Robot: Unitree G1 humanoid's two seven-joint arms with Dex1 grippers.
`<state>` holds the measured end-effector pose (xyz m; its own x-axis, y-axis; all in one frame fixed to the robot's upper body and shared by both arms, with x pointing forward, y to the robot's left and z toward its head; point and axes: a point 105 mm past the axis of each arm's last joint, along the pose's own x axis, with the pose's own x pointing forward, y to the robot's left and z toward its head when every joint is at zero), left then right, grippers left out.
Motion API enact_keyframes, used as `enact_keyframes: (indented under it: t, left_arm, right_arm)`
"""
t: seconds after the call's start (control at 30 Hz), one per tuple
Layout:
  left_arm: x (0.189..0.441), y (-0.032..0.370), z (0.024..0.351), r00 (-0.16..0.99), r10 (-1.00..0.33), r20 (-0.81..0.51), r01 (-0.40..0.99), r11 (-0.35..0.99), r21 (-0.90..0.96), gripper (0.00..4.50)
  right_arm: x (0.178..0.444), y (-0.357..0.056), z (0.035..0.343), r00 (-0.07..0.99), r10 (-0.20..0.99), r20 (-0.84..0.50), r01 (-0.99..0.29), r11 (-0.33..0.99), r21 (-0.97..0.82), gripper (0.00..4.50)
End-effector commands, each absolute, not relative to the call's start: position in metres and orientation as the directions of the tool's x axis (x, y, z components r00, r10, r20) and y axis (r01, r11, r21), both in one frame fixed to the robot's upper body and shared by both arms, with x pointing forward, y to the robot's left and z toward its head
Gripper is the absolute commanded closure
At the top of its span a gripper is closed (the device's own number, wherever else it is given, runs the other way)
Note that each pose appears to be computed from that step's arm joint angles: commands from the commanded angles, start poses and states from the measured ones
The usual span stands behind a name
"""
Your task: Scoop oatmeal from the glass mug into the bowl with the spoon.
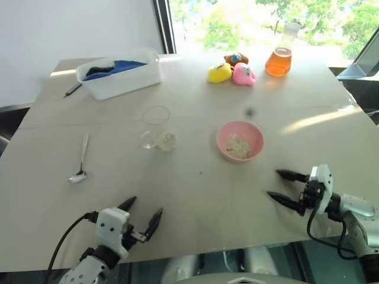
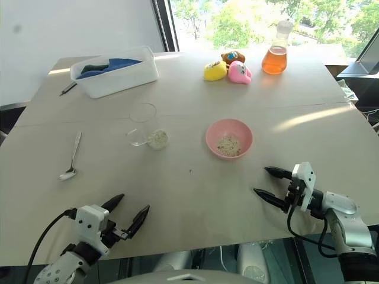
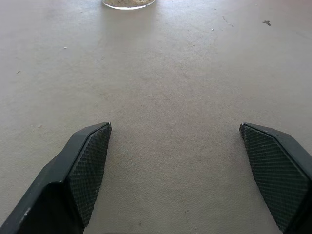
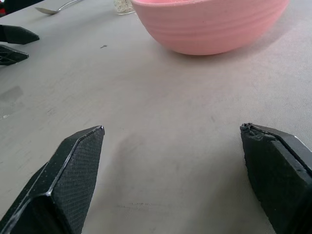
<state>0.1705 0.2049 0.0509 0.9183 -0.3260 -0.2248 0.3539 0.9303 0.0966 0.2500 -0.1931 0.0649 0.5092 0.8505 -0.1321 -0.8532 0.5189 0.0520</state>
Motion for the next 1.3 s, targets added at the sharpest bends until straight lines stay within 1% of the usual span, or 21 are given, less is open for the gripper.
enact_keyframes:
  t: [0.03,0.73,0.93,1.0,1.07,1.2,1.3]
  left_arm:
    - [0.171,0.204,0.054,0.919,-0.333,-0.212,0.358,0.929,0.092,0.06]
    - [0.176,0.204,0.055,0.921,-0.339,-0.194,0.360,0.929,0.086,0.06]
    - [0.180,0.207,0.056,0.934,-0.302,-0.189,0.315,0.948,0.040,0.06]
    - [0.186,0.215,0.060,0.951,-0.257,-0.171,0.264,0.964,0.020,0.06]
    - [0.190,0.225,0.062,0.962,-0.195,-0.190,0.203,0.979,0.027,0.06]
    - [0.191,0.232,0.071,0.971,-0.165,-0.172,0.173,0.984,0.031,0.06]
    - [0.191,0.234,0.080,0.978,-0.151,-0.142,0.158,0.987,0.042,0.06]
  right_arm:
    - [0.247,-0.193,0.059,0.506,0.848,-0.154,-0.851,0.521,0.069,0.01]
    - [0.252,-0.191,0.062,0.502,0.853,-0.146,-0.856,0.513,0.057,0.01]
    - [0.254,-0.190,0.063,0.494,0.858,-0.140,-0.861,0.506,0.060,0.01]
    - [0.254,-0.190,0.064,0.491,0.860,-0.140,-0.863,0.502,0.057,0.01]
    - [0.256,-0.189,0.065,0.487,0.862,-0.137,-0.866,0.498,0.052,0.01]
    - [0.258,-0.181,0.079,0.452,0.887,-0.098,-0.890,0.455,0.019,0.01]
    - [0.255,-0.171,0.094,0.393,0.917,-0.068,-0.919,0.394,0.007,0.01]
